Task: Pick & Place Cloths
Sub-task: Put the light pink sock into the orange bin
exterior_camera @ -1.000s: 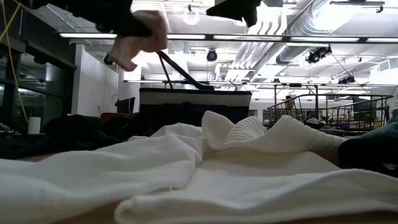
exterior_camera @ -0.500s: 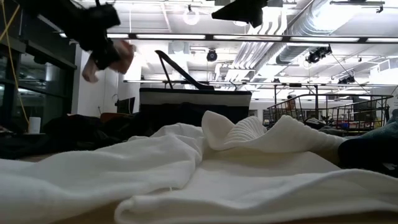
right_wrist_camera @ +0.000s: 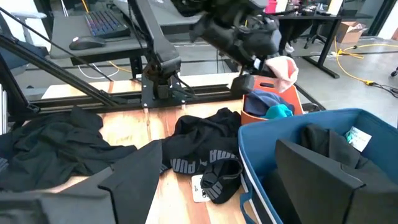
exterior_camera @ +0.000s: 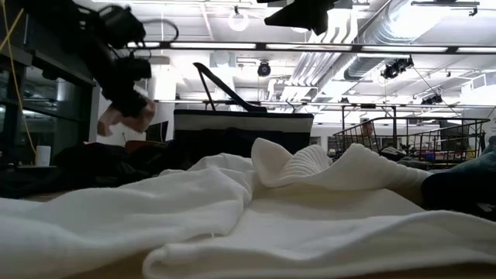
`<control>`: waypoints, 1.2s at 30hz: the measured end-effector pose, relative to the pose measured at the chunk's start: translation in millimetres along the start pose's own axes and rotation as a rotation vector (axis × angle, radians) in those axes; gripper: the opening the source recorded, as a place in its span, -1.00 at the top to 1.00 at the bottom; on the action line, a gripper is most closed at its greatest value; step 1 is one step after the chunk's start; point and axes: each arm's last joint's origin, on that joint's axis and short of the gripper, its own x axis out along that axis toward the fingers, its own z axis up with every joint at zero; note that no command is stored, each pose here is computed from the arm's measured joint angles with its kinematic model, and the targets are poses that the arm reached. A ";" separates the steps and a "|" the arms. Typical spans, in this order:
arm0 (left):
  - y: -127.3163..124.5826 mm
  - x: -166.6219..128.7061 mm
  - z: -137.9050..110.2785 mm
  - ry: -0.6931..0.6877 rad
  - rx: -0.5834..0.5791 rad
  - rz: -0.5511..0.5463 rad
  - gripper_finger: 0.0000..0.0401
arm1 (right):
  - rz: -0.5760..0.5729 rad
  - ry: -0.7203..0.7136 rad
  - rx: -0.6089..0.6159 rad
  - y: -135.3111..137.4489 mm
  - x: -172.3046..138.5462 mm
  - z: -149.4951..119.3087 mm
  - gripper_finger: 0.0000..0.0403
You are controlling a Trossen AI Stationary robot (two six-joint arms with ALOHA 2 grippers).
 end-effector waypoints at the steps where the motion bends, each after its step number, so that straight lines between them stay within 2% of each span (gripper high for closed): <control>1: 0.7 5.7 -2.0 0.025 -0.031 -0.008 1.00 | 0.000 0.003 -0.001 0.0 0.0 -0.3 -0.51; 5: 1.5 27.8 -10.1 0.119 -0.135 -0.033 1.00 | 0.000 0.003 -0.001 0.0 0.0 -0.3 -0.51; 12: 3.1 60.7 -21.7 0.226 -0.214 0.014 0.99 | -0.001 0.016 -0.005 -0.1 0.0 -1.6 -0.51; 20: 7.8 70.4 -15.1 0.135 -0.318 -0.054 0.98 | -0.003 0.030 0.014 -0.3 0.0 -3.1 -0.51; 25: 14.1 70.4 1.3 0.025 -0.242 -0.058 0.98 | -0.004 0.030 0.014 -0.5 0.1 -3.2 -0.51; 28: 17.0 70.3 8.3 -0.037 -0.247 -0.045 0.98 | -0.004 0.030 0.013 -0.5 0.1 -3.2 -0.51; 31: 16.4 70.2 7.5 -0.029 -0.260 -0.057 0.98 | -0.004 0.034 0.011 -0.5 0.1 -3.6 -0.51; 36: 10.8 70.4 -0.6 0.048 -0.280 -0.136 0.99 | -0.006 0.036 0.011 -1.0 0.3 -3.8 -0.51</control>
